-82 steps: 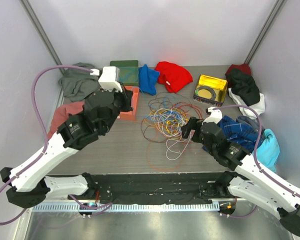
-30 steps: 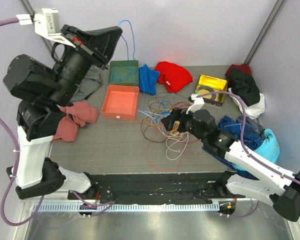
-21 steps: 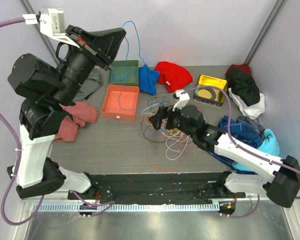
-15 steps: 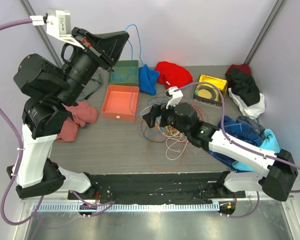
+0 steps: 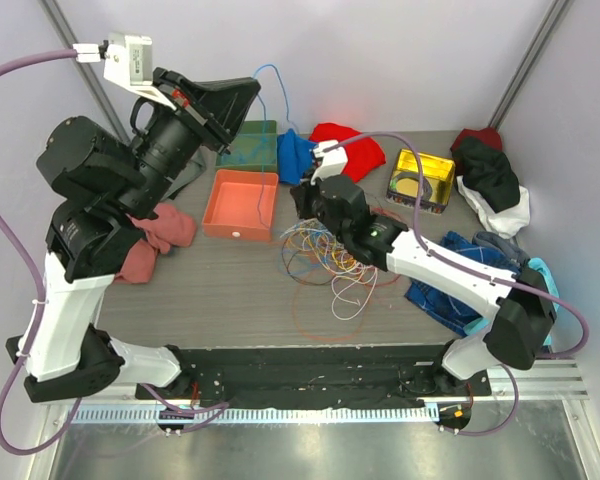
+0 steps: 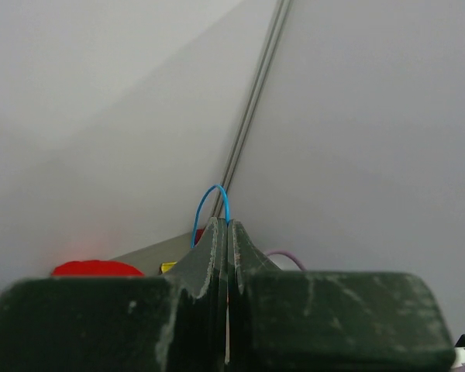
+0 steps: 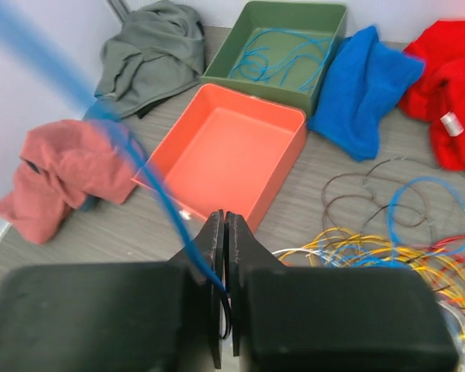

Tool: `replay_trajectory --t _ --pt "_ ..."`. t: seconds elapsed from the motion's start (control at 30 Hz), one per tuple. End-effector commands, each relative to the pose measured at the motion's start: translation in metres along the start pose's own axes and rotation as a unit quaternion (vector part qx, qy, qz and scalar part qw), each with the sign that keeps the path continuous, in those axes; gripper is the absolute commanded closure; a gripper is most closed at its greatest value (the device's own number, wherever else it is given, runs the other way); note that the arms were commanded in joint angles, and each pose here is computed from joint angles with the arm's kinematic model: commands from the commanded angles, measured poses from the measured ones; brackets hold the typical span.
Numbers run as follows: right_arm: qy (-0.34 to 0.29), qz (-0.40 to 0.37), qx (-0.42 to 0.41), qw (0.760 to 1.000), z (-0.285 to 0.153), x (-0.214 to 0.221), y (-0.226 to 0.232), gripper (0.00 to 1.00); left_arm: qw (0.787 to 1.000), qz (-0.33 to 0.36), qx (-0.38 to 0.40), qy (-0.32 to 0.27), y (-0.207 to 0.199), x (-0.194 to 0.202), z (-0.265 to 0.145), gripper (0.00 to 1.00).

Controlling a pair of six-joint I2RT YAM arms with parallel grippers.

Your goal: Untangle the cables

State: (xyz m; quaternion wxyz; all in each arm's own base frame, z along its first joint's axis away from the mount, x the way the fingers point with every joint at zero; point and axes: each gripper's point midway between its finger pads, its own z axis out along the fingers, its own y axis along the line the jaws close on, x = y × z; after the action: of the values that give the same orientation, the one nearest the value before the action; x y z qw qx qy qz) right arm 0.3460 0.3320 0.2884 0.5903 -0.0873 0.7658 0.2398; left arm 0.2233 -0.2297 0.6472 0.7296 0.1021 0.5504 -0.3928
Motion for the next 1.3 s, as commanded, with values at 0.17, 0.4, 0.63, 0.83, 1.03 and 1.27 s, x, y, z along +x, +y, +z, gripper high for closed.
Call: replay_trajectory --t 0.17,0.4,0.63,0.83,1.03,1.27 --pt "-0.2 0.026 -0.06 0.978 -0.083 -0.206 0.034 0.99 0.999 -0.003 -0.009 -0.041 0.005 -0.019 -0.016 1.0" --pt "-0.214 0.035 -0.082 0.973 -0.118 -0.225 0.034 0.99 0.999 0.001 -0.017 -0.039 0.01 -0.012 -0.014 1.0" --pt "-0.153 0.037 -0.081 0.984 -0.113 -0.161 0.021 0.99 0.999 0.008 -0.025 -0.021 0.014 0.006 -0.002 1.0" --pt "-0.084 0.046 -0.082 0.992 -0.099 -0.101 0.015 0.72 0.999 0.02 -0.047 -0.008 0.023 0.023 0.01 1.0" --pt "-0.05 0.046 -0.059 0.996 -0.103 -0.075 0.001 0.02 0.995 0.044 -0.093 0.001 0.039 0.031 0.027 1.0" --pt "-0.04 0.032 -0.078 0.996 -0.116 -0.067 0.001 0.0 0.994 0.05 -0.102 -0.001 0.039 0.029 0.041 1.0"
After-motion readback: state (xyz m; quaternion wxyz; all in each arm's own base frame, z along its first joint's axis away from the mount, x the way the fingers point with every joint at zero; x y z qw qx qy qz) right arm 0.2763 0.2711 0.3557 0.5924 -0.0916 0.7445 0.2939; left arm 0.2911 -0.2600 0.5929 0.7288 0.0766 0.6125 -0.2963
